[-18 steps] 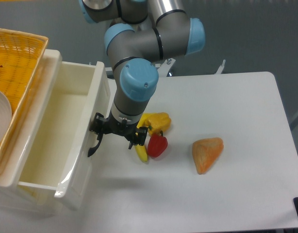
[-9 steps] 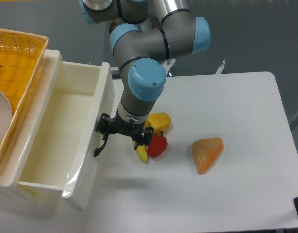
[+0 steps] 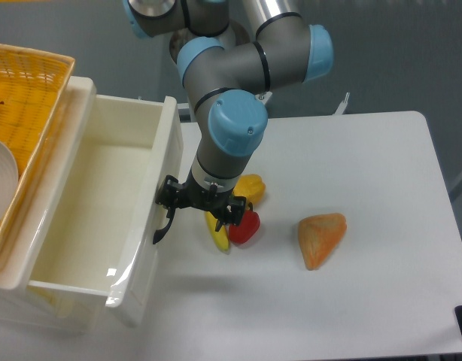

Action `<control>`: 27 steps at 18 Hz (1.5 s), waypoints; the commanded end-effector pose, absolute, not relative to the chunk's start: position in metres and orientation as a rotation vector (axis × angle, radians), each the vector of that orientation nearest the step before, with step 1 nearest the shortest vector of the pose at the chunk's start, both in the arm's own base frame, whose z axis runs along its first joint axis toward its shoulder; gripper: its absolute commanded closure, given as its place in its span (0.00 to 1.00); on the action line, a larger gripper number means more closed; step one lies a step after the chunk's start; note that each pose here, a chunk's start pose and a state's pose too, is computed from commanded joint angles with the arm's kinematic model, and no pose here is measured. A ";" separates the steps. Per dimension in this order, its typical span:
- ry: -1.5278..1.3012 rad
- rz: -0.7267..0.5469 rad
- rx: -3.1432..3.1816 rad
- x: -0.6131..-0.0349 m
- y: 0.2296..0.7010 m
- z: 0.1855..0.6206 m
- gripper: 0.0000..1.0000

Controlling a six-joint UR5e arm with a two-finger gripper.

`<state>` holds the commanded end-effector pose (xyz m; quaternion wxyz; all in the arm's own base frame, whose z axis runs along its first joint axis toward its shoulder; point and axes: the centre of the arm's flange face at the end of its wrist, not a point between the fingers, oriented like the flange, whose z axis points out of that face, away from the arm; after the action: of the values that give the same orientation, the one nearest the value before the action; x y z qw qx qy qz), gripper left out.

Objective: Slide open the top white drawer

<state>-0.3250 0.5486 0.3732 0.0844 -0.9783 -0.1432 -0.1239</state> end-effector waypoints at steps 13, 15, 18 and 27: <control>-0.444 -0.368 -2.913 -0.346 0.534 0.373 0.00; -0.451 -0.367 -2.912 -0.348 0.533 0.373 0.00; -0.445 -0.368 -2.911 -0.354 0.529 0.373 0.00; -0.456 -0.372 -2.907 -0.359 0.525 0.371 0.00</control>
<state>-0.3590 0.5253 0.3715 0.0876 -0.9763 -0.1532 -0.1250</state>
